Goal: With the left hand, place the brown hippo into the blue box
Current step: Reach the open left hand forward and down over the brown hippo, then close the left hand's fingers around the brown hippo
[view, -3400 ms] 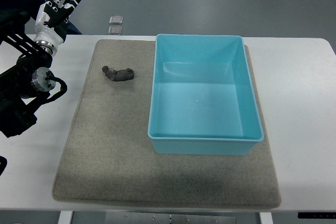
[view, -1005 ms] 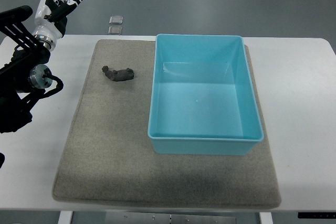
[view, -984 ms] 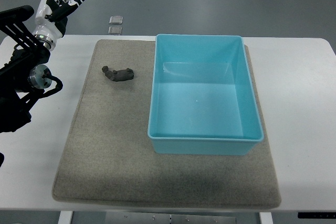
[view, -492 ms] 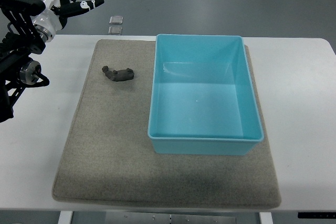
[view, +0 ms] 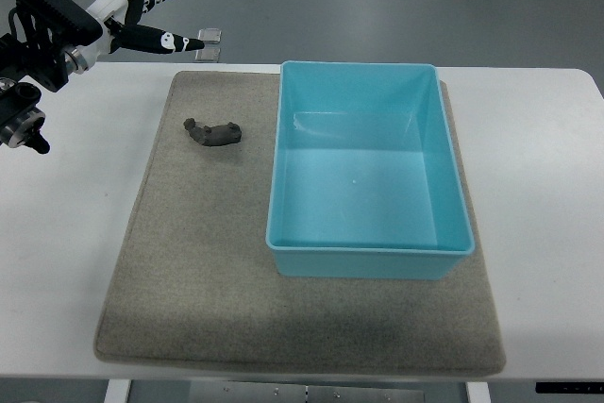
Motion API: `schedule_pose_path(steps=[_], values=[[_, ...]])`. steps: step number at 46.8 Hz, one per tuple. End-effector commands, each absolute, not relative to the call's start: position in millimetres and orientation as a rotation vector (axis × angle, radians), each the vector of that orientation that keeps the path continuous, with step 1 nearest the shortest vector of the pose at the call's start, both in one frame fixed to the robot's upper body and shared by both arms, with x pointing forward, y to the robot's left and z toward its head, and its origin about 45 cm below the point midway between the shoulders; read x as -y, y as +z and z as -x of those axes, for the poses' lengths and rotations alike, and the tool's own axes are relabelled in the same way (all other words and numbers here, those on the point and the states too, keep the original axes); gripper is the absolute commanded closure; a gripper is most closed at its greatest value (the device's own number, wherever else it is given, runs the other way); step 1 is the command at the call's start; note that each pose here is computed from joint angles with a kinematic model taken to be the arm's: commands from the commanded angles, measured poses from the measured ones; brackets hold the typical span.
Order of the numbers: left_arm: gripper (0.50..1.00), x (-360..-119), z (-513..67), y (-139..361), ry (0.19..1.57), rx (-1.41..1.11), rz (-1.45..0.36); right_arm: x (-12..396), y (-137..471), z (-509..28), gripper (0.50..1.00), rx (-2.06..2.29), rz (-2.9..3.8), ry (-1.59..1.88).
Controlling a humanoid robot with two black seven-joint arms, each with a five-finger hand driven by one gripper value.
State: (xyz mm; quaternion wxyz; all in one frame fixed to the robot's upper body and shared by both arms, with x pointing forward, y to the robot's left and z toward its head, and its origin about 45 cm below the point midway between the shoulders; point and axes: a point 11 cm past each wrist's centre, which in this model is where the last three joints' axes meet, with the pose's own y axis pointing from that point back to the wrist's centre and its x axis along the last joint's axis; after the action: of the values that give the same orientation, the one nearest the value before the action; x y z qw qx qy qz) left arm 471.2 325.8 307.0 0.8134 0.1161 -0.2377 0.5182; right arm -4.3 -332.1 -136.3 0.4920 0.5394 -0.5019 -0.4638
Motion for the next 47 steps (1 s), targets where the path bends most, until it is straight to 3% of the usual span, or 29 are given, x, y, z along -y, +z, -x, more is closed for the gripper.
schedule_pose_path(steps=[1,18,36,42,44,47], values=[[0.504,-324,-468,301,1.079,0.513,-0.280,332,-136,4,0.564,1.218,-1.309,-1.126],[0.508,-314,-452,271,0.857,0.598,-0.536,332,-136,4,0.564,1.217,-1.310,-1.125],[0.516,-312,-446,250,0.758,0.648,-0.685,332,-136,4,0.564,1.218,-1.309,-1.126],[0.536,-313,-447,248,0.764,0.643,-0.715,332,-136,4,0.564,1.217,-1.310,-1.125],[0.576,-313,-447,247,0.766,0.639,-0.722,332,-136,4,0.564,1.218,-1.309,-1.126],[0.598,-312,-446,244,0.759,0.635,-0.730,332,-136,4,0.564,1.217,-1.310,-1.125]])
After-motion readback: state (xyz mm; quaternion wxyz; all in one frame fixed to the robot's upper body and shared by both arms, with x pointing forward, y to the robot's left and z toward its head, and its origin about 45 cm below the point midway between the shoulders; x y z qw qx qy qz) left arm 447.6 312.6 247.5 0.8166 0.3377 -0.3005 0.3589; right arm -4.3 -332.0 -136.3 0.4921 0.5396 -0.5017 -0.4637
